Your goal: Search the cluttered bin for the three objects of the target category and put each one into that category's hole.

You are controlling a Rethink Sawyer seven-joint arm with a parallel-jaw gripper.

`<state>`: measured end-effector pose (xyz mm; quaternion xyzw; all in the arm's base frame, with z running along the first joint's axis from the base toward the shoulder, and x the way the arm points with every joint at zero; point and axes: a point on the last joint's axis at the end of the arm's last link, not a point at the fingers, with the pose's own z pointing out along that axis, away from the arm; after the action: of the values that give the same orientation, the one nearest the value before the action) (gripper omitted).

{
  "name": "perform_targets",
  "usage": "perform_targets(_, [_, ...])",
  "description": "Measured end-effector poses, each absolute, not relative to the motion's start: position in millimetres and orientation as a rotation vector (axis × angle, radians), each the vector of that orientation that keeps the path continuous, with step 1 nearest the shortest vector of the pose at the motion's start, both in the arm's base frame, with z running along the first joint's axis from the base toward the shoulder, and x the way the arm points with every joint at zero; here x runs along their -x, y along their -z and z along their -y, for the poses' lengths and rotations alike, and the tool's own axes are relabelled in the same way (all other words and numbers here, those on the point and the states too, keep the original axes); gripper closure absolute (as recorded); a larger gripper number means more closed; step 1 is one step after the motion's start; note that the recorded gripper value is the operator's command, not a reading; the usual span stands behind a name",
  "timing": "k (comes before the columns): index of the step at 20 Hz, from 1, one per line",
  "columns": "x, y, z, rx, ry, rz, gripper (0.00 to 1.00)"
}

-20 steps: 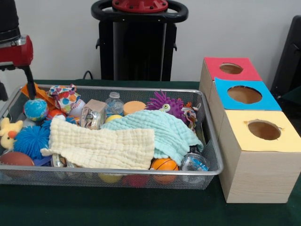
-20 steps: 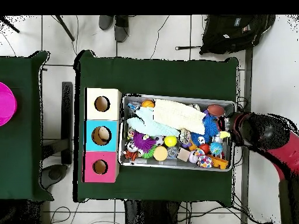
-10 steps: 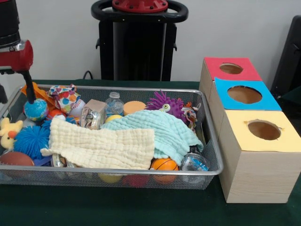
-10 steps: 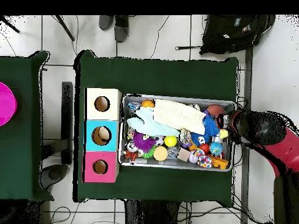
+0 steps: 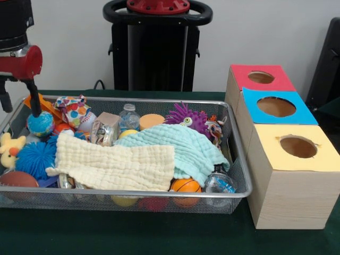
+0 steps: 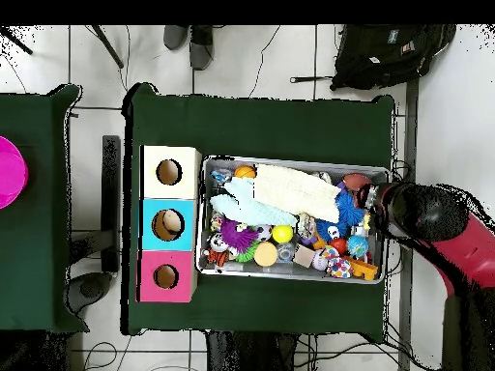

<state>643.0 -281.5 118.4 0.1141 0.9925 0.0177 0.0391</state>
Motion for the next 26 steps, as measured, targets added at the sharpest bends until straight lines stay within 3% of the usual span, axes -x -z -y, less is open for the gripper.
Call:
perform_targets(16, [-636.5,-124.4,281.8,-0.74,0.102,-2.915,0.0])
perform_targets(26, [-647.9,-122.1,246.3,-0.837,0.15,-2.868,0.0])
